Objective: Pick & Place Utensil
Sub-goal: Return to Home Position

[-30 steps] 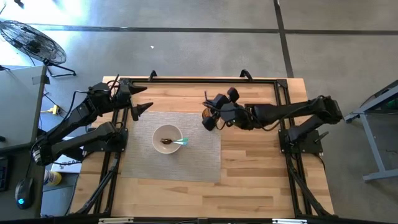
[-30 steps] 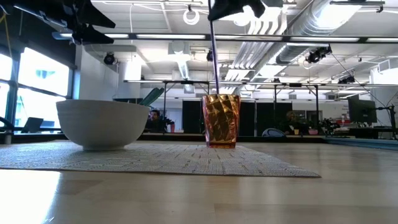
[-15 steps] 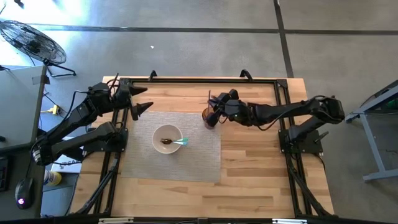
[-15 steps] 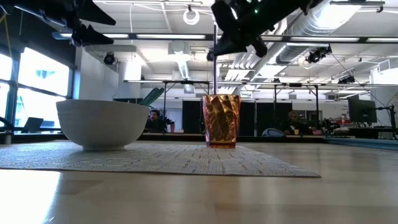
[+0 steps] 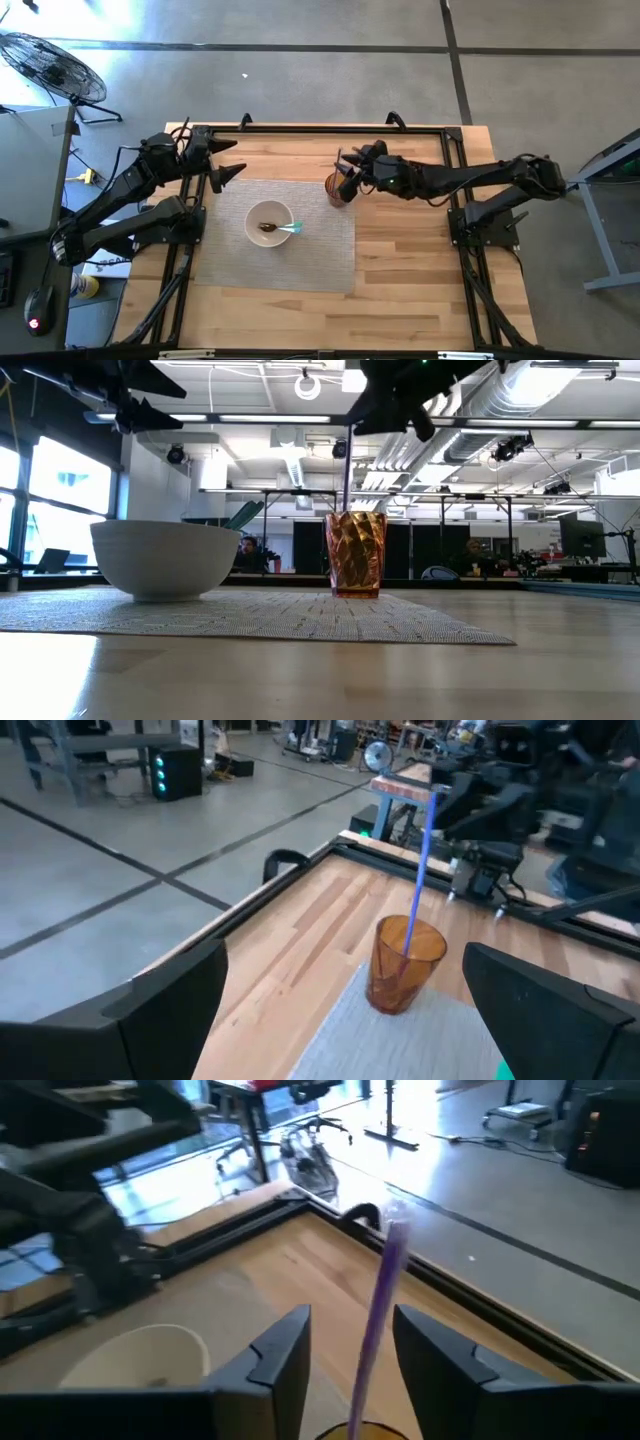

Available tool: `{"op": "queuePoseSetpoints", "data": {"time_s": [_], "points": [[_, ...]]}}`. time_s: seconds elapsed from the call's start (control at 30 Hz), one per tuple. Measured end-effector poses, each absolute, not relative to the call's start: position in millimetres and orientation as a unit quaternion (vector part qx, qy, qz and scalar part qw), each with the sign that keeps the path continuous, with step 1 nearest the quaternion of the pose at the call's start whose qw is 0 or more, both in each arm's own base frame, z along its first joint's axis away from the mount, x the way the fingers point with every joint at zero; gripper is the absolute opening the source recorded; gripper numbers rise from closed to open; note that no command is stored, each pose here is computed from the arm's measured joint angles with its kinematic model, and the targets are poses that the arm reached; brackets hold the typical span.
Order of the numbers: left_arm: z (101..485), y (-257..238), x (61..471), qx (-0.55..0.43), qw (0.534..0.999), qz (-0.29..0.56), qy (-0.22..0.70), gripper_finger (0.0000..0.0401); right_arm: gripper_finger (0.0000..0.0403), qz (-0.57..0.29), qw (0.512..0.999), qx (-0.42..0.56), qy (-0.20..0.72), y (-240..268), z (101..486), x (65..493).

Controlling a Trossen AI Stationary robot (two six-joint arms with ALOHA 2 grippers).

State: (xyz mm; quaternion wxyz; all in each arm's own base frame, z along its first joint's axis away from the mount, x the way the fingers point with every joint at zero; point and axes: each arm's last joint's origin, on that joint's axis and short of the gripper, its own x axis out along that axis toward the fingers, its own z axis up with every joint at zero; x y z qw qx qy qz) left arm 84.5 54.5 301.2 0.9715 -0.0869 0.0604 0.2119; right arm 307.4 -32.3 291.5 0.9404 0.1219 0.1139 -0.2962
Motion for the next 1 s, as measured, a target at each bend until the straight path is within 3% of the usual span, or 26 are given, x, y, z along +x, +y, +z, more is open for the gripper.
{"op": "queuePoseSetpoints", "data": {"time_s": [0.33,0.7,1.0], "points": [[285.8,52.8,81.1,-0.092,0.971,0.221,0.008,0.0399,0.0144,-0.267,0.951,0.1,0.117,-26.8,334.1,252.4],[267.8,33.1,56.0,-0.108,0.973,0.199,-0.045,0.0399,0.0114,-0.216,0.95,0.076,0.211,-2.2,330.8,221.3],[240.0,36.2,60.0,-0.132,0.969,0.197,-0.069,0.0399,0.0055,-0.056,0.981,0.073,0.17,27.5,263.7,218.8]]}}
